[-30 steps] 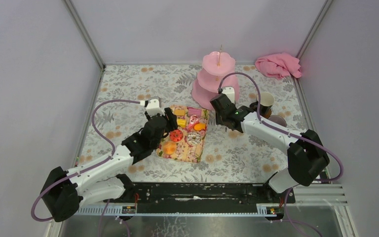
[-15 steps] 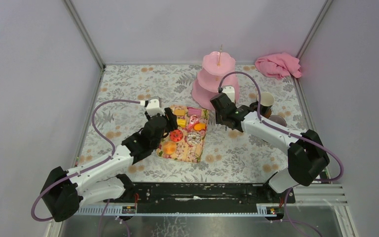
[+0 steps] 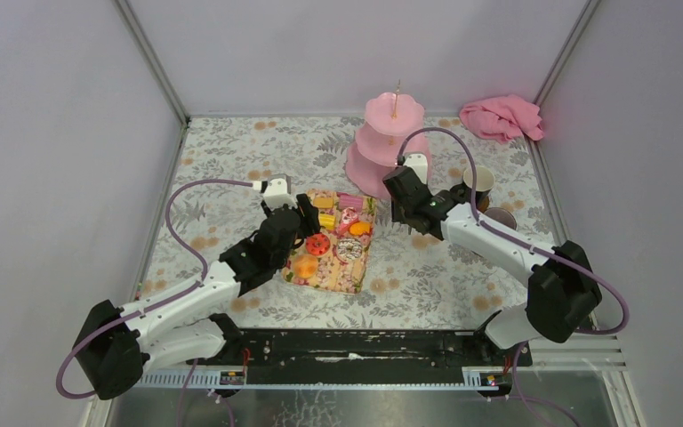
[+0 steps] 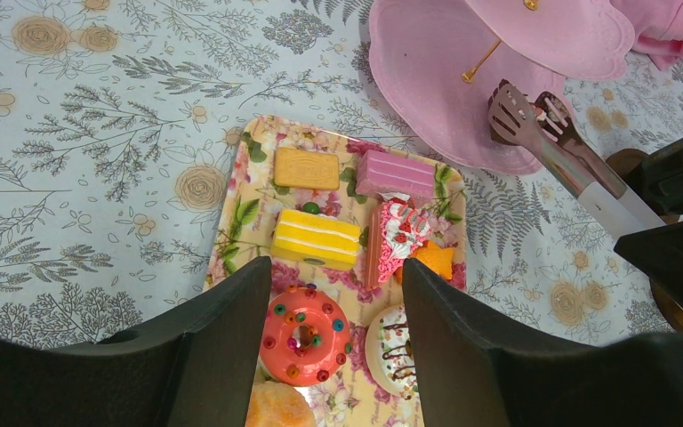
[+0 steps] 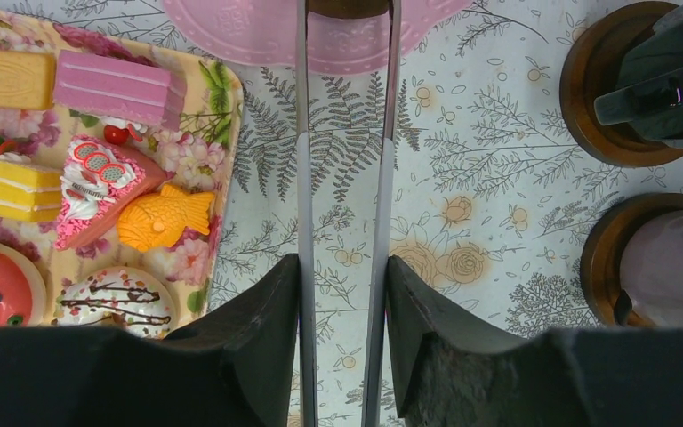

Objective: Serve the afternoon tea
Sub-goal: Place the desert on the desert table.

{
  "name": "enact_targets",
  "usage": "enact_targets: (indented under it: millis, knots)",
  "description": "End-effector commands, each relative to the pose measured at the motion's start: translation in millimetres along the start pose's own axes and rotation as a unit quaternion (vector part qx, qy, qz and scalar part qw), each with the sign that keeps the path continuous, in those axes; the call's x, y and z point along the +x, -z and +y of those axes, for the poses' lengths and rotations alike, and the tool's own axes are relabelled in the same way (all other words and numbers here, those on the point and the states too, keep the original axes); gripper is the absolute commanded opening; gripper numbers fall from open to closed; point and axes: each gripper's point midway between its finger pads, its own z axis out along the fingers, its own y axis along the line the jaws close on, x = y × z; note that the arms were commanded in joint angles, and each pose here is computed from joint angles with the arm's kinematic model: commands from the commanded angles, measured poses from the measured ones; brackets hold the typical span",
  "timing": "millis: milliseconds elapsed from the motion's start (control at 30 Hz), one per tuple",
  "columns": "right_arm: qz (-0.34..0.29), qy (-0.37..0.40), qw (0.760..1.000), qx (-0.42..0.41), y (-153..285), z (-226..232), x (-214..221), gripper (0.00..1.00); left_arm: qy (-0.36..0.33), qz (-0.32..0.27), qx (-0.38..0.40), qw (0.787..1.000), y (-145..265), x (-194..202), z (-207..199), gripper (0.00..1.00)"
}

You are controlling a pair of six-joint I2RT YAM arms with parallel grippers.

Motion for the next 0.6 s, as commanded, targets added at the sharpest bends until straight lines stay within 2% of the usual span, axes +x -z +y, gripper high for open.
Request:
enact_targets:
  millis: [0,567]
  knots:
    - [-0.035,-0.02,0.999,-0.008,14,-3,-22,0.44,0.009,-0.018,0.002,1.0,-2,-10,-3,0.64]
    - [-0.02,-0.008,1.0,-0.006,-5,5,-13,0.46,0.008,-0.017,-0.002,1.0,0,-8,1,0.64]
